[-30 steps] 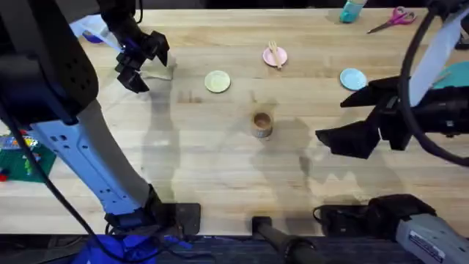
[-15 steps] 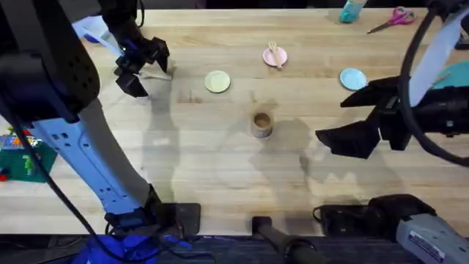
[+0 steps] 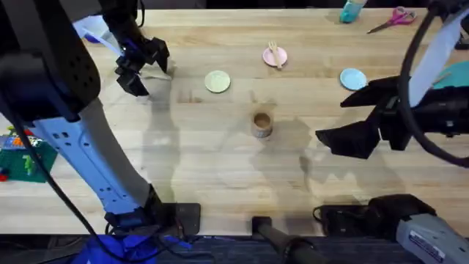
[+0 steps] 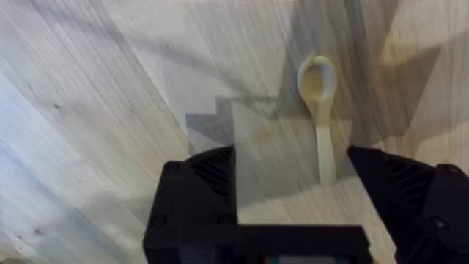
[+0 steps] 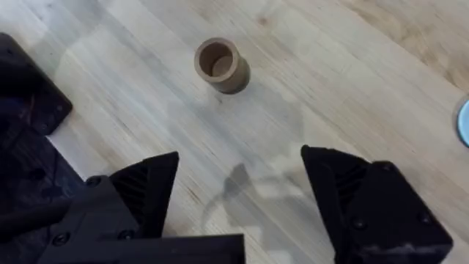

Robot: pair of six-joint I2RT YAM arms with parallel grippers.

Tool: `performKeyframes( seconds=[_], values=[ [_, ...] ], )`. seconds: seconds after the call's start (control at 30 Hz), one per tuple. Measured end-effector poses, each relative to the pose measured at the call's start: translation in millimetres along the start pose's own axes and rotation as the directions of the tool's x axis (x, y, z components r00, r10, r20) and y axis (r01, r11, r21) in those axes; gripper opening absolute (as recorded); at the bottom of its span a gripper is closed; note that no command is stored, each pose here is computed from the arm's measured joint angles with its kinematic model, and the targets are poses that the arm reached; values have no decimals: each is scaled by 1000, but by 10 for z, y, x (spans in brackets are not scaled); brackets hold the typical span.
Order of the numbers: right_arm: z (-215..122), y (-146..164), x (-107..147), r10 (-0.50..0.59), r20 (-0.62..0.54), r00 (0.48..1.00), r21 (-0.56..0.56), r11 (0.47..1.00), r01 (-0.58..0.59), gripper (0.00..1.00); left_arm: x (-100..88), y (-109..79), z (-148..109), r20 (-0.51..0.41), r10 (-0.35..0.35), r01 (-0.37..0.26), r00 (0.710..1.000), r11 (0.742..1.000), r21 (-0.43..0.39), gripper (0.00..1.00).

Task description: Pick up a utensil and set it on the pink plate, then put the other utensil in the container.

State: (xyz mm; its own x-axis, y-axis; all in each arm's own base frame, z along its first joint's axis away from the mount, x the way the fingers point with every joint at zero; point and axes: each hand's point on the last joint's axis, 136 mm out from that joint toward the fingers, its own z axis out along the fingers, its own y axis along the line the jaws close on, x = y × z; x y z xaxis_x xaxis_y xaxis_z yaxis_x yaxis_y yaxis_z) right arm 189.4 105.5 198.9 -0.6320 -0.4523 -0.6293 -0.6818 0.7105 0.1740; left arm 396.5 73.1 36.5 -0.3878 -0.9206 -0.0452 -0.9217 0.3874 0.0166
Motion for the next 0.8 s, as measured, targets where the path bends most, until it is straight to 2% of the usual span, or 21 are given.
performKeyframes(
  seconds=[0.13,0.33,0.53,0.8],
  values=[
    [0,0,0,0,0,1000,0,1000,0,996,1,-3,0,-1,0,0,1000,1000,1,817],
    [0,0,0,0,0,1000,0,1000,0,996,-1,-5,0,0,0,0,1000,1000,2,583],
    [0,0,0,0,0,1000,0,1000,0,996,0,3,1,0,1,-1,1000,1000,-1,425],
    [0,0,0,0,0,1000,0,1000,0,996,-32,28,3,0,-8,8,1000,1000,-4,425]
  ],
)
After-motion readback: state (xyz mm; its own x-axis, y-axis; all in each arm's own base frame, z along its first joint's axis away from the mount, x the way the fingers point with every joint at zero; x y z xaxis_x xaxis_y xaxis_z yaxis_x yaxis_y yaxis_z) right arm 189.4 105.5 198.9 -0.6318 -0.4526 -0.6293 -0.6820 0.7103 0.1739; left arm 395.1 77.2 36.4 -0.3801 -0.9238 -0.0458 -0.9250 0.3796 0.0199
